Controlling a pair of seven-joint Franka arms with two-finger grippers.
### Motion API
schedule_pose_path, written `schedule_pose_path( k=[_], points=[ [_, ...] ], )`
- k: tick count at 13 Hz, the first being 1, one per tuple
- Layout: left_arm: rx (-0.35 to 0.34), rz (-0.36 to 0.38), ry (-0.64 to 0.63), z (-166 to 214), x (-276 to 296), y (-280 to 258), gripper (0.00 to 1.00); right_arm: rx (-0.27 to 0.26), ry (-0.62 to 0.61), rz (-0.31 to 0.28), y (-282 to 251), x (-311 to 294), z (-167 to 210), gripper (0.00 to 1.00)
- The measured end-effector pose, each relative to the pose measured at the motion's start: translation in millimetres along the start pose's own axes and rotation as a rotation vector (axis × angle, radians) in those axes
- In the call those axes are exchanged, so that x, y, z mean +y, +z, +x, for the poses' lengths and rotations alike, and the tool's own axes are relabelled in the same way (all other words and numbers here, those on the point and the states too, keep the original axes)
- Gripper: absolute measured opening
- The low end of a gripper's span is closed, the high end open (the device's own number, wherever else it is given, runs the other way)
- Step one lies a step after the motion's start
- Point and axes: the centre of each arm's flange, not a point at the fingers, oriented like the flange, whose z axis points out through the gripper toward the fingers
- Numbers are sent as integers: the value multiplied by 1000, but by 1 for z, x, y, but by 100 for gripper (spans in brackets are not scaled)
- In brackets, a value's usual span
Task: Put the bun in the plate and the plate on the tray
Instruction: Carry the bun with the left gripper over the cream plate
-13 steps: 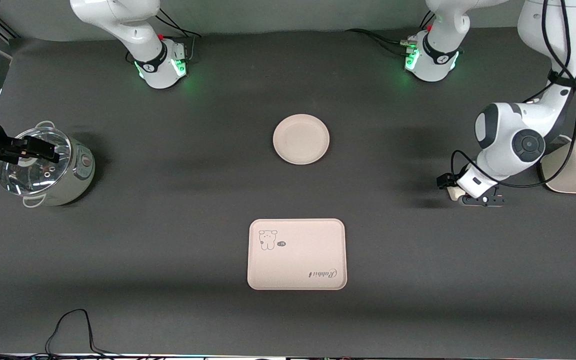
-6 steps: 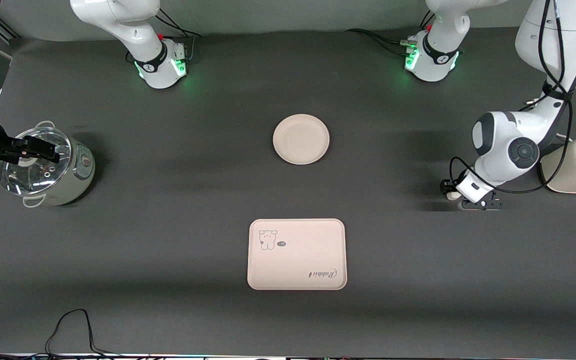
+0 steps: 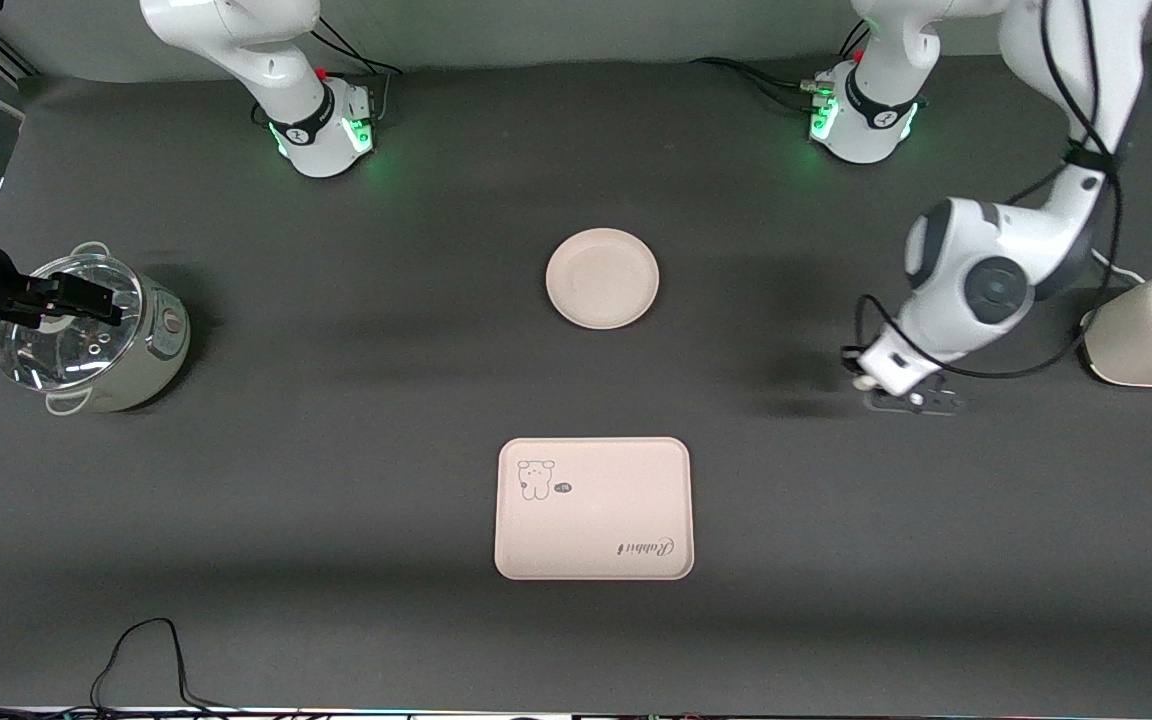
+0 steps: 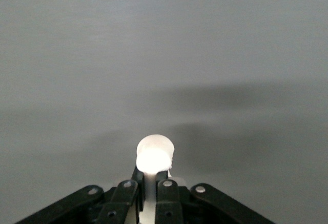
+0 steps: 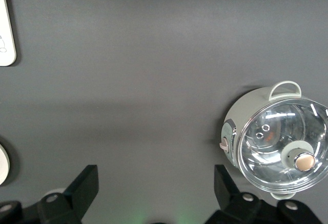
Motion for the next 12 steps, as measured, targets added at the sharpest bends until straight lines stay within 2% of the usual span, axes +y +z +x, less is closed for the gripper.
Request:
schedule_pose_path(
  k=[2, 4, 7, 12],
  points=[
    [26, 14, -27, -26, 114, -55, 9, -1, 0, 0, 0, 0, 0, 100],
    [63, -4, -46, -63, 206, -75, 9, -1, 0, 0, 1, 0, 0, 100],
    [56, -32, -77, -102, 284, -37, 9, -2, 0, 0, 1, 0, 0, 100],
    [-1, -41, -110, -123, 364, 49, 9, -2, 0, 0, 1, 0, 0, 100]
  ],
)
